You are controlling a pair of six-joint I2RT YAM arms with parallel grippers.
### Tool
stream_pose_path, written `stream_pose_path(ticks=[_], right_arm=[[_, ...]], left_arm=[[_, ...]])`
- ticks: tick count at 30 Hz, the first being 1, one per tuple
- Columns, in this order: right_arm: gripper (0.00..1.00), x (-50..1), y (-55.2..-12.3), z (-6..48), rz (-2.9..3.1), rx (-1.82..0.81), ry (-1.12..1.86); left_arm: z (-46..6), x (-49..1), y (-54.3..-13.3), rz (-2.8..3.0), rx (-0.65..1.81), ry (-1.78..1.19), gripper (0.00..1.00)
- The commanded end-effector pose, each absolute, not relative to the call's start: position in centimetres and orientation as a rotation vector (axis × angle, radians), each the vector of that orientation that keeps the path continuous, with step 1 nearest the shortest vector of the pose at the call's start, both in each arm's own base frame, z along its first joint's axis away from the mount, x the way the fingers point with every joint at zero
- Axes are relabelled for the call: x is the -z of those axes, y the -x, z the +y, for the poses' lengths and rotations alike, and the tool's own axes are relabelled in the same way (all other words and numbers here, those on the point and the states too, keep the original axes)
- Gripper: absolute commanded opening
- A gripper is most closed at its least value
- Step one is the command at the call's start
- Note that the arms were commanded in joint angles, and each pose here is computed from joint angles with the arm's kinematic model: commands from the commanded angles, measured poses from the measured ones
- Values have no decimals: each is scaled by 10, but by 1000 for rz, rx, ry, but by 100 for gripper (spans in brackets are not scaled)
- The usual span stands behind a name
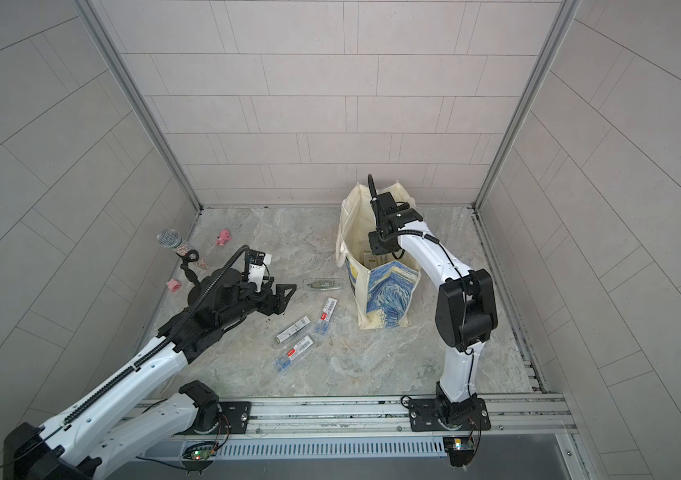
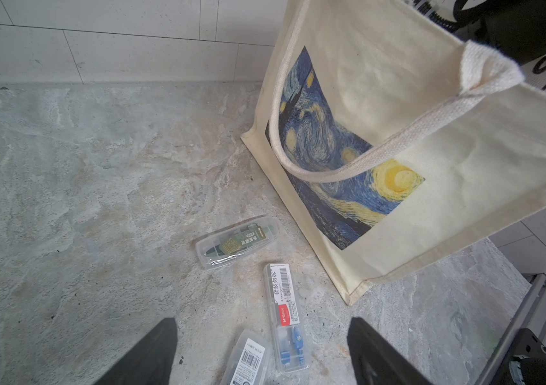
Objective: Put the compass set into the canvas bag
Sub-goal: Place the compass set in the canvas bag.
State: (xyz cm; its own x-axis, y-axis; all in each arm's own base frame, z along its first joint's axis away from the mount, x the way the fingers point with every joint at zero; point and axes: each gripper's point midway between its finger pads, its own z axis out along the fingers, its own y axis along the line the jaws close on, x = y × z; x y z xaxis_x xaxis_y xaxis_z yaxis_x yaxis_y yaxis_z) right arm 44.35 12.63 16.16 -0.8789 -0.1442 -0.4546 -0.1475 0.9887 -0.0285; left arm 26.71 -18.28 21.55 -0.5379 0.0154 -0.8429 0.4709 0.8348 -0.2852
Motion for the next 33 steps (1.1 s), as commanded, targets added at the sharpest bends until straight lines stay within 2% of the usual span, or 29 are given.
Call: stream_pose_path(ticks=[1,7,16,19,25,33], right_arm=[[2,-158,-443,122,2713,35,176],[1,-137,-443,122,2762,47,178],[8,-128,-443,121,2768,65,173],[14,-125,-442,120,2768,64,171],[35,-127,-443,119,2758,60,163],[40,-147,-445,123,2712,18,145]], left_arm=[[-182,-231,-271,2035,597,-358,86],[-185,-230,-271,2041,604,-364,86],[-185,-227,-274,2049,597,-364,86],[-183,-228,-273,2046,590,-359,86],[-182,-228,-272,2045,586,-356,86],[-178,-220,-271,2094,555,-346,85]])
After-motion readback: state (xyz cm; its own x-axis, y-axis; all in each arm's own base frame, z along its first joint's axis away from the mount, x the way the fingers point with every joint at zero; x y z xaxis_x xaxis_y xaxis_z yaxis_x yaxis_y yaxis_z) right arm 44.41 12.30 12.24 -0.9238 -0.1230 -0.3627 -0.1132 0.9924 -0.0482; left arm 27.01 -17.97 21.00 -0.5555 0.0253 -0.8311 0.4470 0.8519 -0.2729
